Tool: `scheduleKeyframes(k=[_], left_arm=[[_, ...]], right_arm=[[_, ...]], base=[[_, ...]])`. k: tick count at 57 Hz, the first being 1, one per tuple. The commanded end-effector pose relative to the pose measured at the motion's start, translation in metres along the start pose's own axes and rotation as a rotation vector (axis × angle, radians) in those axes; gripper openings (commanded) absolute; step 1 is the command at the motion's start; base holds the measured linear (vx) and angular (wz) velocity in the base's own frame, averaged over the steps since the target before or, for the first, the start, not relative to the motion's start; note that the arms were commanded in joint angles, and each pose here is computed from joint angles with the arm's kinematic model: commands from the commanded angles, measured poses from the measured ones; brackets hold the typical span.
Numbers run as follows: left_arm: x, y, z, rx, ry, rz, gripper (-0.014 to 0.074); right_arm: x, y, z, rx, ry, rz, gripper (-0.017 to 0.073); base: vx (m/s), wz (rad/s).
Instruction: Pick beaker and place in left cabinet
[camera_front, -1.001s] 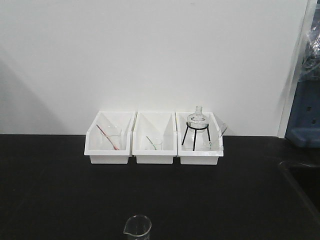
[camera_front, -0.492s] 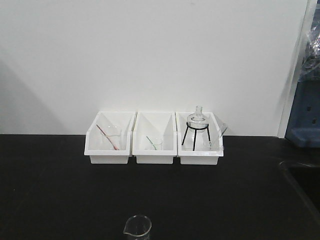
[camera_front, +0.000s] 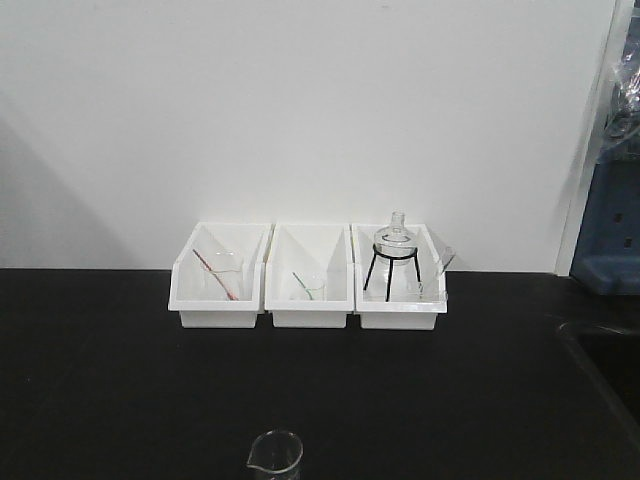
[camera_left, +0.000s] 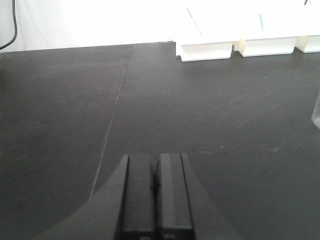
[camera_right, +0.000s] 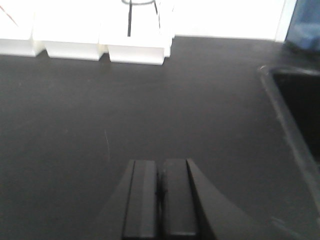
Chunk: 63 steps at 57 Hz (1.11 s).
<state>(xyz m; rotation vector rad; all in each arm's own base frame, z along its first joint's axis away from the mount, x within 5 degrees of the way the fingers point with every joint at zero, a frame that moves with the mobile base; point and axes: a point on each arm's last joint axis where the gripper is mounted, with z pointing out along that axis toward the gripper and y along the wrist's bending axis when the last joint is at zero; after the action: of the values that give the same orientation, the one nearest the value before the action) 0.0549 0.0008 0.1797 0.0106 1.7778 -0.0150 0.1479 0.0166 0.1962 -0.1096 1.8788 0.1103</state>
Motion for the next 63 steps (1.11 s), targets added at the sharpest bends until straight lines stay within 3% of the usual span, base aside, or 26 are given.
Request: scheduleKeyframes(k=[1,13,18,22,34,40,48,52,63], left_arm=[[-0.011,-0.002,-0.003,0.023,-0.108,-0.005,0.0004],[-0.011,-0.002,-0.003,0.023,-0.108,-0.005,0.0004],[-0.011,-0.002,-0.003,0.023,-0.108,-0.005,0.0004],[-0.011,-0.002,-0.003,0.023,-0.108,-0.005,0.0004],[-0.011,-0.002,-0.003,0.023,-0.108,-0.005,0.0004],[-0.011,-0.002,-0.003,0.023,-0.108,-0.005,0.0004],[-0.011,-0.002,-0.003,0.023,-0.108,-0.005,0.0004],[-0.011,-0.002,-0.003,0.023,-0.108,-0.005,0.0004],[-0.011,-0.002,-0.003,0.023,-0.108,-0.005,0.0004]], right_arm=[[-0.016,0.001,0.013,-0.021,-0.117,0.005,0.0255],[0.001,0.001,0.040,-0.050,-0.072,0.020,0.0393],[0.010,0.005,0.050,-0.097,-0.061,0.001,0.0427],[0.013,0.011,0.056,-0.167,-0.084,-0.033,0.0449],[0.019,0.041,0.073,-0.535,-0.124,-0.191,0.0512],[0.011,0.050,0.087,-0.631,-0.149,-0.248,0.0539],[-0.005,0.072,0.105,-0.679,-0.194,-0.283,0.0557],[-0.011,0.081,0.116,-0.653,-0.185,-0.290,0.0561],[-0.022,0.093,0.136,-0.550,-0.174,-0.199,0.0568]], base=[[0.00,0.00],[0.00,0.00],[0.00,0.00],[0.00,0.00],[0.00,0.00],[0.00,0.00],[0.00,0.00],[0.00,0.00],[0.00,0.00]])
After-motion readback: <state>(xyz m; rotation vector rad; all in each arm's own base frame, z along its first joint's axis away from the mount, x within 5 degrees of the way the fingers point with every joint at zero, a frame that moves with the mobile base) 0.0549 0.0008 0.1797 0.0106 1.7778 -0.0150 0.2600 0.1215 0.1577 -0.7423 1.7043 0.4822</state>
